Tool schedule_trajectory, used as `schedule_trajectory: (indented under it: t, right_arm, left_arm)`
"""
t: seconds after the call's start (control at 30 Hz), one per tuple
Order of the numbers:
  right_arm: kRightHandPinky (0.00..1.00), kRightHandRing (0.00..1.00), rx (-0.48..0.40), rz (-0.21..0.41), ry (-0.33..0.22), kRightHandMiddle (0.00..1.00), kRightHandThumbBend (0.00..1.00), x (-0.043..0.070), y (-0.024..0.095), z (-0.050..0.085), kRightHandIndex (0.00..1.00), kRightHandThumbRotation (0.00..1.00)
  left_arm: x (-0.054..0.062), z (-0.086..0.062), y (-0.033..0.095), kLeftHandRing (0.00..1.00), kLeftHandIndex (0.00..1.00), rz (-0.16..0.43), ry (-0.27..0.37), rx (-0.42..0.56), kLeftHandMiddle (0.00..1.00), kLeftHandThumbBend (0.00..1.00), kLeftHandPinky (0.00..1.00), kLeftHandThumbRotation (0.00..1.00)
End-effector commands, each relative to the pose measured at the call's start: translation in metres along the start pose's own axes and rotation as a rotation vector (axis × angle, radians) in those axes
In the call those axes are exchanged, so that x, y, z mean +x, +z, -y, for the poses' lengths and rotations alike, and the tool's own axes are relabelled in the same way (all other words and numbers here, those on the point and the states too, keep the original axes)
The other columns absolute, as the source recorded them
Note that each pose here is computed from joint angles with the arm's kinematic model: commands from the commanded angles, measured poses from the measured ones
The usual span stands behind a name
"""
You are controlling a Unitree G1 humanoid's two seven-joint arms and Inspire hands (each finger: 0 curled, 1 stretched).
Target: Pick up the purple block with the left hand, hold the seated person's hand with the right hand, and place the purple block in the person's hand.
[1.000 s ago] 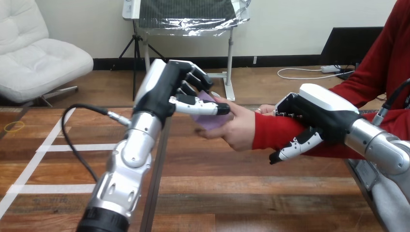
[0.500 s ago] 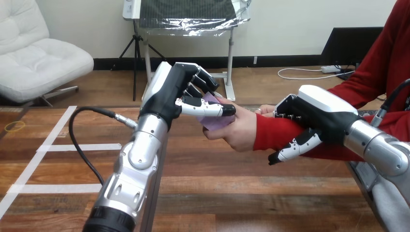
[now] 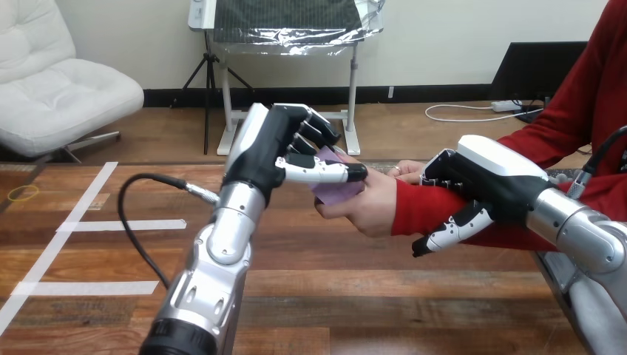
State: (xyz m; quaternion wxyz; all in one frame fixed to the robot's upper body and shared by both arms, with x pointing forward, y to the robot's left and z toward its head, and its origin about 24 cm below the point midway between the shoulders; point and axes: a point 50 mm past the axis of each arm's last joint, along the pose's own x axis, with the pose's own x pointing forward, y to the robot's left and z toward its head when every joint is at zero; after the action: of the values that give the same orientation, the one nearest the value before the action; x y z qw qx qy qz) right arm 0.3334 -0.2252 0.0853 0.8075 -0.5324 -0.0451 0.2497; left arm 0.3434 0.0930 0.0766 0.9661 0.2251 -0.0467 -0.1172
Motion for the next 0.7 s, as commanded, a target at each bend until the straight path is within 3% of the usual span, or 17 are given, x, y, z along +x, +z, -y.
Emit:
schedule_trajectory:
  t: [0.0, 0.43, 0.67]
  right_arm:
    - [0.21, 0.23, -0.005, 0.133, -0.083, 0.28, 0.91, 0.0128, 0.0297, 0.0170, 0.30, 0.22]
    - [0.17, 0.21, 0.018, 0.136, -0.086, 0.26, 0.91, 0.0093, 0.0252, 0.0171, 0.28, 0.22]
    - [0.23, 0.26, 0.061, 0.121, -0.069, 0.31, 0.95, 0.0075, 0.0212, 0.0174, 0.34, 0.22]
  left_arm:
    - [0.0146, 0.0165, 0.0341, 0.40, 0.41, 0.114, -0.066, -0.011, 0.43, 0.82, 0.39, 0.00]
    - [0.0138, 0.0174, 0.0323, 0.40, 0.42, 0.093, -0.081, -0.011, 0.44, 0.82, 0.37, 0.00]
    - [0.0130, 0.0136, 0.0318, 0.43, 0.47, 0.075, -0.108, 0.003, 0.48, 0.82, 0.38, 0.00]
